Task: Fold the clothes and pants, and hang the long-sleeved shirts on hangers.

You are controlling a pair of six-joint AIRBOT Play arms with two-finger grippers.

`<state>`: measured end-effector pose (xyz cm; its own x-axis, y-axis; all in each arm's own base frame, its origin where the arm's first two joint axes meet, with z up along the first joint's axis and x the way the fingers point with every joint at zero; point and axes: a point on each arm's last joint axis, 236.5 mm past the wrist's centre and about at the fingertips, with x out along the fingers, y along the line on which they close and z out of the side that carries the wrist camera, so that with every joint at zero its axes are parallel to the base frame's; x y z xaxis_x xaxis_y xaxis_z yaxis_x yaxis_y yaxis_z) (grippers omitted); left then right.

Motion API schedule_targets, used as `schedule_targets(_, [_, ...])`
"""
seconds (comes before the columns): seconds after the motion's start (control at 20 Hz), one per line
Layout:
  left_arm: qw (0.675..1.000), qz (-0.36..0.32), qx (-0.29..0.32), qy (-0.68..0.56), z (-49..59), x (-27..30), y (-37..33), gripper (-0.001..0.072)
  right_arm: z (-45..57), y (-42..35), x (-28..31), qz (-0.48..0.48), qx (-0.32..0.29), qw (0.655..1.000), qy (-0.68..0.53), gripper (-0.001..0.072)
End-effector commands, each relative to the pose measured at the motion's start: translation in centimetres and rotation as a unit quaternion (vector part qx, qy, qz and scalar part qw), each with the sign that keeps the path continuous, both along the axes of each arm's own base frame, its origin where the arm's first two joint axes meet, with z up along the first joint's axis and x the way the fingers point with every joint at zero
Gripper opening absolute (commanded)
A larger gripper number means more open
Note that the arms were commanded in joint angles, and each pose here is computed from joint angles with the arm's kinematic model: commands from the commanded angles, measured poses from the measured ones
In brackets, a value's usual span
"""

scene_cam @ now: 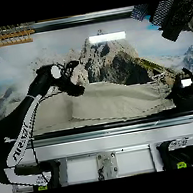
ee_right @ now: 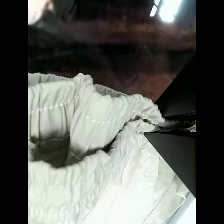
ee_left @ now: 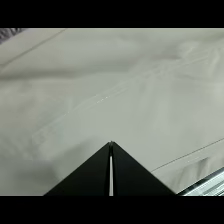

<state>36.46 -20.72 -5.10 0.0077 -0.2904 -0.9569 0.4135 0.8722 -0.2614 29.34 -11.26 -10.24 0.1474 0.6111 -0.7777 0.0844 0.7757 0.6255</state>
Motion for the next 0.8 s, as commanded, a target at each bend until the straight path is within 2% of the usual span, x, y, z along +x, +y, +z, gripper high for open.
schedule_targets(0.0, [0.996, 0.065, -0.034, 0.050, -2.8, -2.3, -1.2, 0.0004, 0.3, -1.3, -0.8, 0.001, -0.027, 0.999, 0.028, 0.0018])
schedule_targets(0.15, [0.989, 0.105, -0.081, 0.068, -4.1, -3.2, -3.1, 0.0004, 1.4, -2.3, -1.1, 0.004, -0.047, 0.998, 0.041, 0.0018])
schedule_targets(0.75, [0.993, 0.054, -0.071, 0.077, -5.6, -7.1, -6.6, 0.0004, 6.9, -3.9, 0.4, -0.009, -0.102, 0.995, -0.009, 0.0018])
